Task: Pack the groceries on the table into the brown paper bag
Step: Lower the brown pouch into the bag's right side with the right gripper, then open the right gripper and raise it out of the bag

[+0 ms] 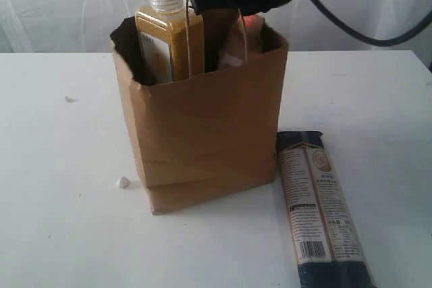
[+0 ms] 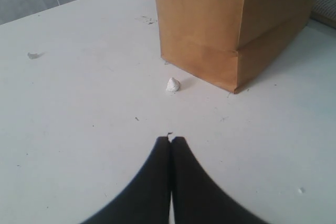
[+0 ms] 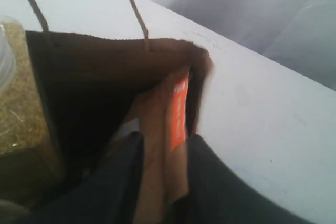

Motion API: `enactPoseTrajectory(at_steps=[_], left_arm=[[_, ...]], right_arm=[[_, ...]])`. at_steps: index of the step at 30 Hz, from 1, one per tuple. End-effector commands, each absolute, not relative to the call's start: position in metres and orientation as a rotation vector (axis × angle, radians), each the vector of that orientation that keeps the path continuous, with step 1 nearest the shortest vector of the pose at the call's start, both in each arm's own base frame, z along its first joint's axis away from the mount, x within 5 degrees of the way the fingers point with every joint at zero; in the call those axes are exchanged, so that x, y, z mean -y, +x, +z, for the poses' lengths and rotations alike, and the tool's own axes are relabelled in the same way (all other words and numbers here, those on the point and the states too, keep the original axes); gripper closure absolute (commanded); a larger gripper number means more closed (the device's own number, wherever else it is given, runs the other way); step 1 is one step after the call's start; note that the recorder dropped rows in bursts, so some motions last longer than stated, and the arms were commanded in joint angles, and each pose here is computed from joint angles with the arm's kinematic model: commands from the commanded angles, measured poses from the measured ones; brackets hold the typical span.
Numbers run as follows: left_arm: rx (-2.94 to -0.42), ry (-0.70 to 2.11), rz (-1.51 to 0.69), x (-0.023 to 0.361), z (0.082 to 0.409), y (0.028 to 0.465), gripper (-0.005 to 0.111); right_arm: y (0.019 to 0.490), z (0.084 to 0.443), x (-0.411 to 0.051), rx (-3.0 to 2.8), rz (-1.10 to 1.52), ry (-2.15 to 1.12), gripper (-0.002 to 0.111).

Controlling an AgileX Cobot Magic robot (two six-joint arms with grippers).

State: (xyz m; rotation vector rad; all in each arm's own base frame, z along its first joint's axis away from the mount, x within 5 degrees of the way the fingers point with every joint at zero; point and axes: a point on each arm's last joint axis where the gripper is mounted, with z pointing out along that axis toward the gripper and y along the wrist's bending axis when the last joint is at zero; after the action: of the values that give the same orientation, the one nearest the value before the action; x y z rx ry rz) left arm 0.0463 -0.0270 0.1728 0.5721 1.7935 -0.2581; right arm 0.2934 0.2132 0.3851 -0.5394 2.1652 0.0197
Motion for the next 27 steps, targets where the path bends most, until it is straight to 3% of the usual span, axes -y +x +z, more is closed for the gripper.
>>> enactPoseTrajectory(at_steps=[1,9,20,27], left_arm=[[-1.796,0.564,-0.278,0.028,0.171,0.046,0.107],[-1.796,0.564,-0.278,0.028,0.171,0.046,0.107],[-1.796,0.564,-0.278,0.028,0.171,0.046,0.107],[-1.796,0.564,-0.278,0.028,0.171,0.046,0.107]], right_arm=[[0.294,0.391,-0.209,-2.147,0.000,-0.555,0.048],[0.290,0.399,-0.207,-2.110,0.018,-0.560,0.045],[0.237,0.470,-0.163,-1.932,0.136,-0.458,0.045],[0.207,0.488,-0.142,-1.931,0.182,-0.479,0.045]])
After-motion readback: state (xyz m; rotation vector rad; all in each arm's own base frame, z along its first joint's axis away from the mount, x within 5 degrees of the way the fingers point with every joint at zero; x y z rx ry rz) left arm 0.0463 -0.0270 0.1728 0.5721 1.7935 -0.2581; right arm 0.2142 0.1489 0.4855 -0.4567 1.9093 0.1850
